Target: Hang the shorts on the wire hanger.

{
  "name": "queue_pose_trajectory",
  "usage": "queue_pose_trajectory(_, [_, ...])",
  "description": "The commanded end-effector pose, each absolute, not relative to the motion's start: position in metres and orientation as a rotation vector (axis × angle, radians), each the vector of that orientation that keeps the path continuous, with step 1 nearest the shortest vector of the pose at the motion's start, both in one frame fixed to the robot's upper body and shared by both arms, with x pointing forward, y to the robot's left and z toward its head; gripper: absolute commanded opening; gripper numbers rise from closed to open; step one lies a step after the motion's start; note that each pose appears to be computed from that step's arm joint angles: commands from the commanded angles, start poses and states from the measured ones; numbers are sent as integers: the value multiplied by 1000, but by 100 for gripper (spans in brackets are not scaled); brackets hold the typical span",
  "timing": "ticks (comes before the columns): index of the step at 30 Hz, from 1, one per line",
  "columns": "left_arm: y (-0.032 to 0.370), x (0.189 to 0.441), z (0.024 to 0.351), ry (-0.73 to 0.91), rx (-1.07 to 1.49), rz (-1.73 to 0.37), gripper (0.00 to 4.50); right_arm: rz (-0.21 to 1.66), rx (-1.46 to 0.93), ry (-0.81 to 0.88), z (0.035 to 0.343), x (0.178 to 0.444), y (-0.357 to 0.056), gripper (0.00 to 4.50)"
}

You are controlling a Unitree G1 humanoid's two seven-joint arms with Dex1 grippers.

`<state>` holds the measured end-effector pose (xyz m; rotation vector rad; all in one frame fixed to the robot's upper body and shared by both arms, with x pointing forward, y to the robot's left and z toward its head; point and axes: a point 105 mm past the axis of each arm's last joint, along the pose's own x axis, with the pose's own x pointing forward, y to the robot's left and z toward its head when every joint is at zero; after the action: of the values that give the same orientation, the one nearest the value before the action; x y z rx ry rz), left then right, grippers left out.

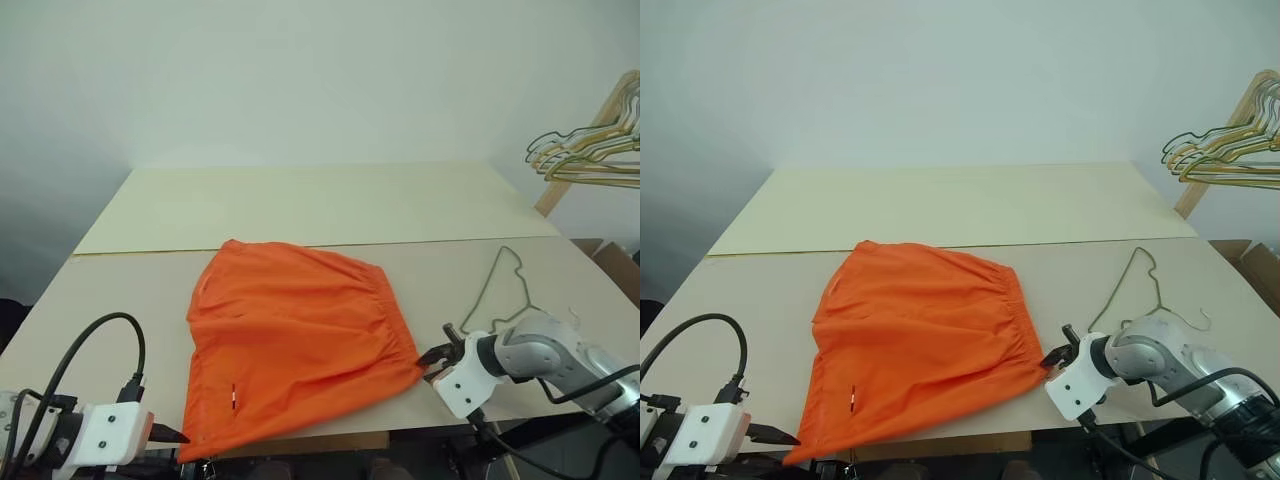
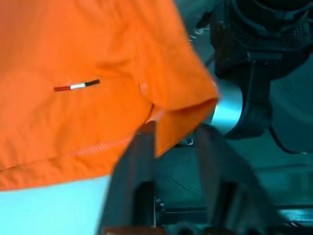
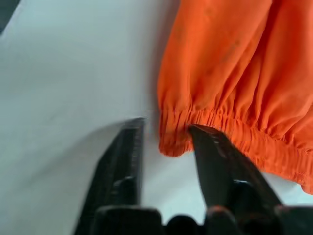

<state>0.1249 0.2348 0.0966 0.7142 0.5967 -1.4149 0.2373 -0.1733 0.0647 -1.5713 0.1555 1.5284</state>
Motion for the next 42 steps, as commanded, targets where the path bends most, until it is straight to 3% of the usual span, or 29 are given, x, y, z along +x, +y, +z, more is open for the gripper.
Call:
queue_pose_trajectory(1, [239,124,105,625,756,-1438,253,1520,-1536,148,77,238,-174,311])
queue_pose_trajectory(4, [251,122,110,687,776,-1427,355,1465,-1408,159,89,241,-172,416])
queue_pose_trajectory(7, [264,126,121,716,765,-1389,443,1418,-1256,187,110,244,-178,421])
queue_pose_trajectory(12, [274,143,144,628,758,-1275,443,1200,-1087,242,140,269,-205,421])
queue_pose_trajectory(18, [240,189,197,165,470,-1134,443,721,-632,482,149,333,-232,421])
queue_pose_trajectory(21, [226,192,200,106,387,-1158,443,521,-464,533,146,355,-238,421])
queue_pose_trajectory(24, [208,190,193,90,352,-1211,443,203,-329,565,136,380,-252,421])
queue_pose_trajectory(28, [187,195,178,78,391,-1231,443,-38,-184,543,131,396,-263,421])
queue_pose_trajectory(35, [170,198,182,6,348,-1235,443,-163,20,521,135,411,-276,421])
queue_pose_trajectory(42, [165,195,178,1,353,-1242,443,-180,106,568,118,418,-269,421])
